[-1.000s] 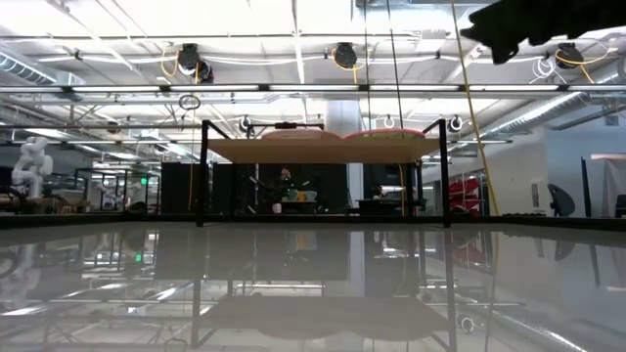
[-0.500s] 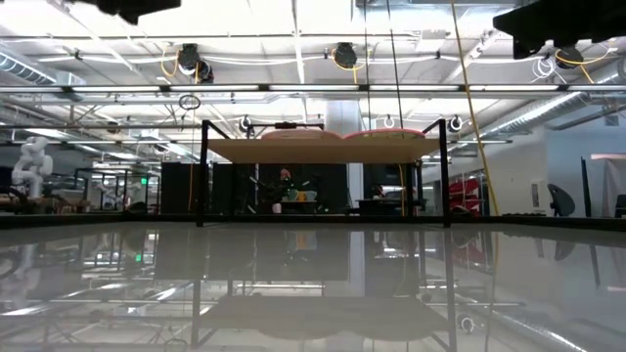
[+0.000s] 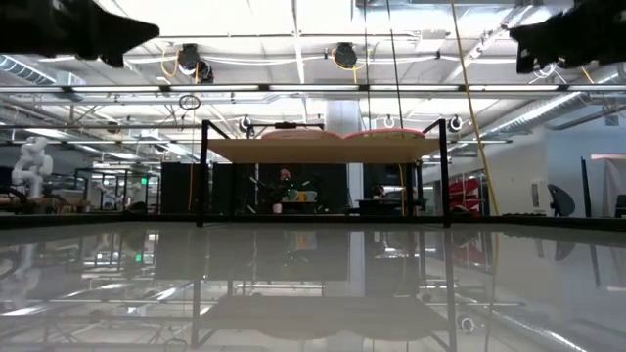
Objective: Place and stack plates onto a shelf
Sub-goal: Return to Home Position
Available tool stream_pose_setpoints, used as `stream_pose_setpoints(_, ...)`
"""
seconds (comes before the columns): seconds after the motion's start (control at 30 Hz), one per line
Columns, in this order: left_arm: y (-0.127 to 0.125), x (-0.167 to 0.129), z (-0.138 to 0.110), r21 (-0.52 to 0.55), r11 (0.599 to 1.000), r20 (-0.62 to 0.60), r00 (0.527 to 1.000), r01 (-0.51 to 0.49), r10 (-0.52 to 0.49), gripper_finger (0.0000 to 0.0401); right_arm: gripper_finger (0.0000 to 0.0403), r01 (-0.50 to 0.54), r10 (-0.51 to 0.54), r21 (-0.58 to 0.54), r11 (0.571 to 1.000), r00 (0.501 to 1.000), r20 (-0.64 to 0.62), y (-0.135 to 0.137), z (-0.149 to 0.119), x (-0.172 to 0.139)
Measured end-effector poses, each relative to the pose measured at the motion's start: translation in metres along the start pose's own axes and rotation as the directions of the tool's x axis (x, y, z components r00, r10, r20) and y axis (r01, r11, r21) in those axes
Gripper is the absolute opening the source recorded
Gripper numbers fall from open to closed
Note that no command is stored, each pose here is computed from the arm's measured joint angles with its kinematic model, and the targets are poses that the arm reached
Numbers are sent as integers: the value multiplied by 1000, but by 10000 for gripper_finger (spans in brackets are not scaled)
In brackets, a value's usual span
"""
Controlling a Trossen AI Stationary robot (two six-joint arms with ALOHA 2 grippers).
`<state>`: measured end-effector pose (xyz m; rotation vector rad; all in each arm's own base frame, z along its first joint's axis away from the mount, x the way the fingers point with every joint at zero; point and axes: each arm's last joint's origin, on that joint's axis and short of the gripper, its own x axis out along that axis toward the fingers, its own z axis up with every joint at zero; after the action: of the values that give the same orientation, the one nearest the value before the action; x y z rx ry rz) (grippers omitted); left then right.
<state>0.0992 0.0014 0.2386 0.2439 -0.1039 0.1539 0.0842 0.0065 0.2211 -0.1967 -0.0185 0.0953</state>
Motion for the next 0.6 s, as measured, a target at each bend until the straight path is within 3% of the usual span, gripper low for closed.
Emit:
stream_pose_setpoints(0.33,-15,0,-50,-82,995,-14,998,59,-60,4,1,-2,6,83,997,998,-55,10,-54,12)
stream_pose_setpoints(0.6,-19,-1,-64,-131,987,-60,993,92,-100,4,0,80,-80,94,992,997,-2,7,-51,13)
